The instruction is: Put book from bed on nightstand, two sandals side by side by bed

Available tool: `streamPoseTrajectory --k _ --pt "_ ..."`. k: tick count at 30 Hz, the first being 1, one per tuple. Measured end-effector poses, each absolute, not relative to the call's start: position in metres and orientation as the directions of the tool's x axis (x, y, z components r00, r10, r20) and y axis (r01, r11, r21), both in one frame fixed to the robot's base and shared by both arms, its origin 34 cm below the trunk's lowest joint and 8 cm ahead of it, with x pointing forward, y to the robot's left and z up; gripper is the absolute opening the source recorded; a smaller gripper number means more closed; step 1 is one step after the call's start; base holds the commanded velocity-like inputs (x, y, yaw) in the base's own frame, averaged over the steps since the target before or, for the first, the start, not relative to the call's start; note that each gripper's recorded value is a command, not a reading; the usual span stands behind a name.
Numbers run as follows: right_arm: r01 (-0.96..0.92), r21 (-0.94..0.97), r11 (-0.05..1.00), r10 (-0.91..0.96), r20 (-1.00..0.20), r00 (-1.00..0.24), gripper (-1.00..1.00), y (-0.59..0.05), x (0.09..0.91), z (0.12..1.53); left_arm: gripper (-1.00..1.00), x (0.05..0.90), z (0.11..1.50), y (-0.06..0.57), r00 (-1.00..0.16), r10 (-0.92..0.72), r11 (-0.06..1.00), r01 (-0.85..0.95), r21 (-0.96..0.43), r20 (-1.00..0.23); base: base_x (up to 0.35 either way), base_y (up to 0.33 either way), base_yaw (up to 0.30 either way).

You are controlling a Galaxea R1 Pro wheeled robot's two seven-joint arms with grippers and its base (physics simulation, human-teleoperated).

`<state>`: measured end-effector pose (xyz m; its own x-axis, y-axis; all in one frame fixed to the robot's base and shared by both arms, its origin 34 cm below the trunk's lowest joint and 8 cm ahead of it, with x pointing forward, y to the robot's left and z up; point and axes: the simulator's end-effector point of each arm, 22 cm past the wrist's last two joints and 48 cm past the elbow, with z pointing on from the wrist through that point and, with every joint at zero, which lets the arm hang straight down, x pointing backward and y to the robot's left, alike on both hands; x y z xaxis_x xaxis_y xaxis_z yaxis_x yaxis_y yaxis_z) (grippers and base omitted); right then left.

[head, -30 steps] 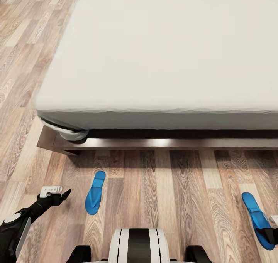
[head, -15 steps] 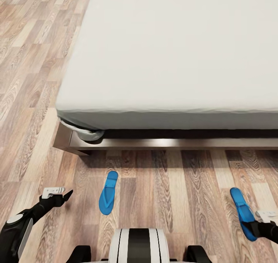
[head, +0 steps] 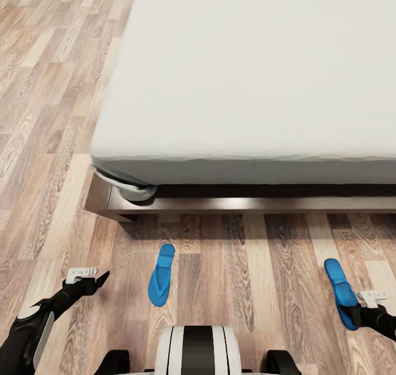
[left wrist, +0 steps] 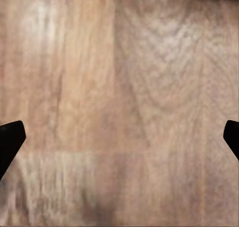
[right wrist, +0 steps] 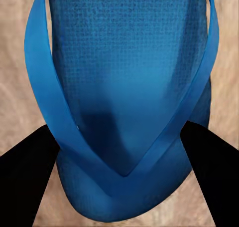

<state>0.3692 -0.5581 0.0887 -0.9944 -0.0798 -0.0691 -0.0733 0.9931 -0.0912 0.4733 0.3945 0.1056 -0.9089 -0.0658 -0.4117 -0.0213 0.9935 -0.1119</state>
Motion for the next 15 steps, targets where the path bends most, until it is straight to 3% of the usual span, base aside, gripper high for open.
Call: streamPoseTrajectory --k 7,15 --pt "-0.072 -0.094 0.993 -0.079 -0.07 -0.994 -1.0 -0.5582 0.3692 0.0886 1.0 0.473 0.1048 0.3912 -0.909 -0.07 0.993 -0.024 -0.117 -0.411 0.0 0.308 0.0" --pt "-0.072 -0.094 0.993 -0.079 -0.07 -0.994 -1.0 -0.5582 0.3691 0.0886 1.0 0.4728 0.1047 0.3911 -0.909 -0.071 0.993 -0.024 -0.117 -0.411 0.0 0.141 0.0"
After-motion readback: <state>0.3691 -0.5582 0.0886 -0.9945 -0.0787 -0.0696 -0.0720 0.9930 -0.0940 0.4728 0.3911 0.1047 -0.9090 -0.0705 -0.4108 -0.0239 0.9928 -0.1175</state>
